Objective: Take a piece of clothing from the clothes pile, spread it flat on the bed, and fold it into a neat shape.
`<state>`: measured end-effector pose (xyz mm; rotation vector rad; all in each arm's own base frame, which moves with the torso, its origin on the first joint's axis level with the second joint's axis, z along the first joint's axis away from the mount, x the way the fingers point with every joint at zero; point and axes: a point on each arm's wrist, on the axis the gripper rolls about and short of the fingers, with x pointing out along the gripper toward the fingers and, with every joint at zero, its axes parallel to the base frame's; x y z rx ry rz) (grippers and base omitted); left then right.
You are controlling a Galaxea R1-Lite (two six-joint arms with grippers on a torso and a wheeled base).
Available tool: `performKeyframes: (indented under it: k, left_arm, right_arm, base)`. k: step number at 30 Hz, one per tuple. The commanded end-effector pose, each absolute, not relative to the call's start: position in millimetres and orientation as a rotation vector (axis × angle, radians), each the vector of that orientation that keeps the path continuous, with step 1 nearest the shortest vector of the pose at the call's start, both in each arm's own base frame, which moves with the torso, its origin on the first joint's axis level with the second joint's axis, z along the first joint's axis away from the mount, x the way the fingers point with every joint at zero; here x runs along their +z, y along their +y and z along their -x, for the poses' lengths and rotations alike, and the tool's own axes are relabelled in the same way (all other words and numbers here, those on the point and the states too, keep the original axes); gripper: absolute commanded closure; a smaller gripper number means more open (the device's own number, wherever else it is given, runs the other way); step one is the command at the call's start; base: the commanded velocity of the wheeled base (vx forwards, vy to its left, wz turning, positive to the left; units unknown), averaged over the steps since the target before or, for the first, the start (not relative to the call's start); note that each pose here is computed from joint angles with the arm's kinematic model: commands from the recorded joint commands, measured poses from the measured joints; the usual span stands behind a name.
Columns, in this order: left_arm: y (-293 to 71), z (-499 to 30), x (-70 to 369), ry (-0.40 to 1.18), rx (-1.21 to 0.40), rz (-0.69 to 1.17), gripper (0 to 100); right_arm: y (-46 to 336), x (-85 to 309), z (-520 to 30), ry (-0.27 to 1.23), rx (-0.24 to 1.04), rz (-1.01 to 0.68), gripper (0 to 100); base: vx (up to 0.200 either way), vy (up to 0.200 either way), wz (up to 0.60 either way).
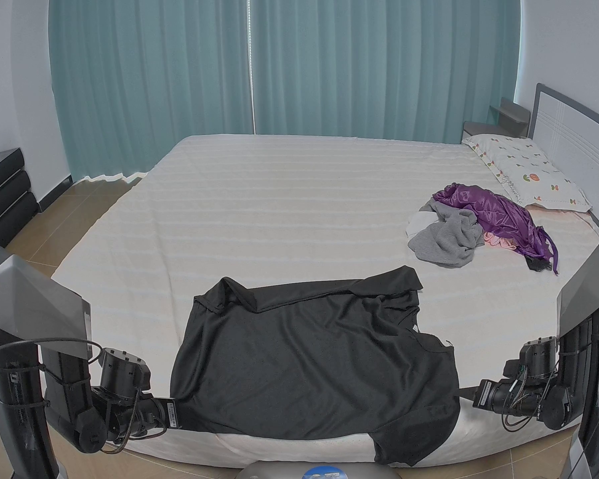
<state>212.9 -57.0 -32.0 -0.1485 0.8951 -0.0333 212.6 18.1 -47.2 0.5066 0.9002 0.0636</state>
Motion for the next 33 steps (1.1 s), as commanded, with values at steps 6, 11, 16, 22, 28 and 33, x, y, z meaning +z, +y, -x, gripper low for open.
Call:
performKeyframes:
  k: [6, 11, 16, 22, 28, 33]
  left_arm:
    - [-58, -216, -32, 0.883, -0.027, 0.170, 0]
    - [-57, -220, -26, 0.852, -0.013, 0.207, 0]
    - [-54, -225, -13, 0.789, -0.012, 0.231, 0]
    - [-48, -237, 4, 0.691, 0.003, 0.280, 0]
    - [-52, -245, 7, 0.659, 0.012, 0.353, 0]
    - [-53, -246, 6, 0.661, 0.019, 0.376, 0]
  right_arm:
    - [20, -43, -210, 0.900, 0.077, -0.557, 0]
    - [20, -34, -212, 0.869, 0.098, -0.617, 0]
    - [22, -29, -213, 0.853, 0.107, -0.680, 0]
    - [27, -25, -214, 0.849, 0.092, -0.788, 0]
    - [28, -18, -214, 0.848, 0.116, -0.874, 0]
    - [27, -17, -215, 0.844, 0.119, -0.911, 0]
  base:
    - [0.000, 0.000, 0.00]
    - [0.000, 0.000, 0.00]
    - [0.000, 0.000, 0.00]
    - [0.000, 0.000, 0.00]
    - [0.000, 0.000, 0.00]
    - [0.000, 0.000, 0.00]
